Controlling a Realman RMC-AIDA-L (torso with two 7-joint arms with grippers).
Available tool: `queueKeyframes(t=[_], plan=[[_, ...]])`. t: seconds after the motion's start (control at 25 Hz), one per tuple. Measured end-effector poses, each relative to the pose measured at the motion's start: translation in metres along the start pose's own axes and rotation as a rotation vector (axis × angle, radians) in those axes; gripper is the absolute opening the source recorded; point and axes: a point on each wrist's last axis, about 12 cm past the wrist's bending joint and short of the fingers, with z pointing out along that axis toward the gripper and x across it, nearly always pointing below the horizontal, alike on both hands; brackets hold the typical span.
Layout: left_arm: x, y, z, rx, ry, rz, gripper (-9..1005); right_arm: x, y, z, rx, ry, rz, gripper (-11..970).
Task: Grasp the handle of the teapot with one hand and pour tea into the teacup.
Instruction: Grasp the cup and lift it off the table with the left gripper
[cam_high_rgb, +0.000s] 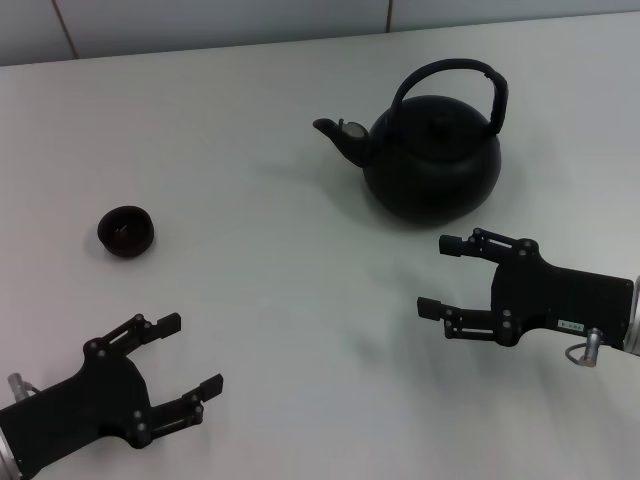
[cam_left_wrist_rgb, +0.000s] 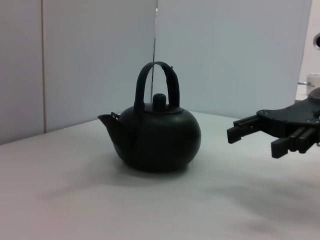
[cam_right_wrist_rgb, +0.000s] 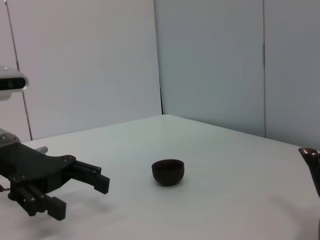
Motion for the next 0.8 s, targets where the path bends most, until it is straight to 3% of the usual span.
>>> queueKeyframes(t=[0.4, 0.8], plan=[[-0.001, 0.001, 0.001, -0.007, -0.006, 0.003, 862, 0.0, 0.0, 0.0, 0.002, 0.001, -0.001, 836], [-0.011, 0.045, -0.007, -0.272, -0.026, -0.016, 862, 0.0, 0.0, -0.001, 0.0, 0.003, 0.001, 836]])
